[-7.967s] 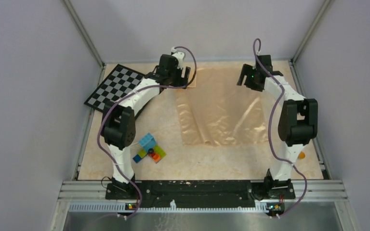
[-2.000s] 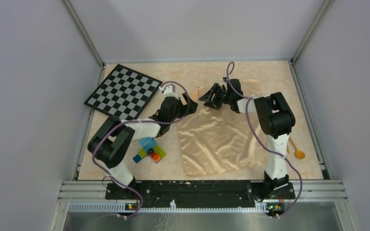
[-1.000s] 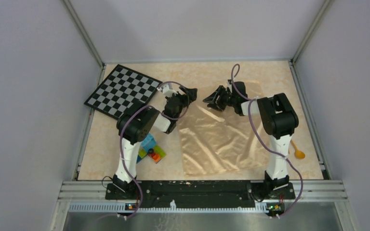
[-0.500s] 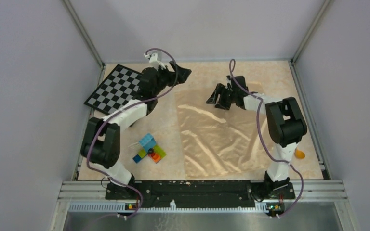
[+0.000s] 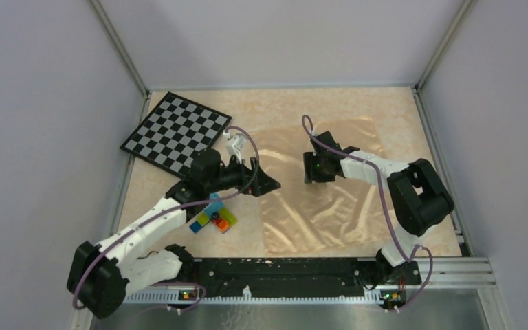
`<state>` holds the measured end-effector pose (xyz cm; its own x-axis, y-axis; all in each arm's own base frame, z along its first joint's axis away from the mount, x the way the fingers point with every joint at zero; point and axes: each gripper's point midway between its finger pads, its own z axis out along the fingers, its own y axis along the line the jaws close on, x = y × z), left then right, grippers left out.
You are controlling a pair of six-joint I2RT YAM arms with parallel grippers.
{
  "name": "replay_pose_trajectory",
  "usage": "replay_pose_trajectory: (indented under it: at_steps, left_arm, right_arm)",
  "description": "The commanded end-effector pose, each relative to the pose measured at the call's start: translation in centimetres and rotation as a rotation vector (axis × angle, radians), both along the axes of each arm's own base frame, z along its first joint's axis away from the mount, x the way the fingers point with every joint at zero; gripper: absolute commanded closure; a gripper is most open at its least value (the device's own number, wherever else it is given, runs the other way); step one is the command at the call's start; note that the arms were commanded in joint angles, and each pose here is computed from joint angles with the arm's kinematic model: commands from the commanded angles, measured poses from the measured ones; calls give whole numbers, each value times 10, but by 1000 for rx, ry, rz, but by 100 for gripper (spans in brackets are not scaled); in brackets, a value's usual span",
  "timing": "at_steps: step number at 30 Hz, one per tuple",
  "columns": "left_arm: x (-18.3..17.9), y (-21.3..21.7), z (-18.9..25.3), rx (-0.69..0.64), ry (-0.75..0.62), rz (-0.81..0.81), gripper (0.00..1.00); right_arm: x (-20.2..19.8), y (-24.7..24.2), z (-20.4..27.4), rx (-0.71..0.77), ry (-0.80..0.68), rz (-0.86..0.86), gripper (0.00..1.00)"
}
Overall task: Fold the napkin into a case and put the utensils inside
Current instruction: Flatten out the crumpled napkin at the center of the board.
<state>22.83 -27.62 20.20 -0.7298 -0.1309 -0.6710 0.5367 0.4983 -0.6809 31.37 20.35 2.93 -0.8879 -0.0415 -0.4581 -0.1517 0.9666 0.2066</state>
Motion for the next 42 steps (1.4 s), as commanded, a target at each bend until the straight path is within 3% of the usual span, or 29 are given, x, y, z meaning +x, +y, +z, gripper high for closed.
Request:
replay_pose_trajectory:
  at_steps: [1, 14, 20, 25, 32, 36, 42]
  left_arm:
    - [-27, 16, 25, -69, -59, 23, 1]
    - [-40, 29, 18, -48, -44, 43, 1]
    - [-28, 25, -13, 31, -6, 43, 1]
    - [-11, 12, -41, 88, 38, 17, 1]
    - [17, -4, -71, 172, 76, -5, 1]
    - [26, -10, -86, 176, 89, -5, 1]
    - [37, -17, -106, 180, 117, 7, 2]
  right_arm:
    - [-2, -22, 12, -100, -80, -12, 48]
    - [2, 26, -3, 49, -64, -71, 48]
    - [35, 68, 2, 149, -70, -73, 48]
    - [58, 76, 16, 102, -84, -60, 47]
    - [47, 47, 59, 124, -138, -53, 40]
    - [32, 5, 53, 130, -126, -133, 39]
    - [26, -58, 38, 173, -96, -282, 48]
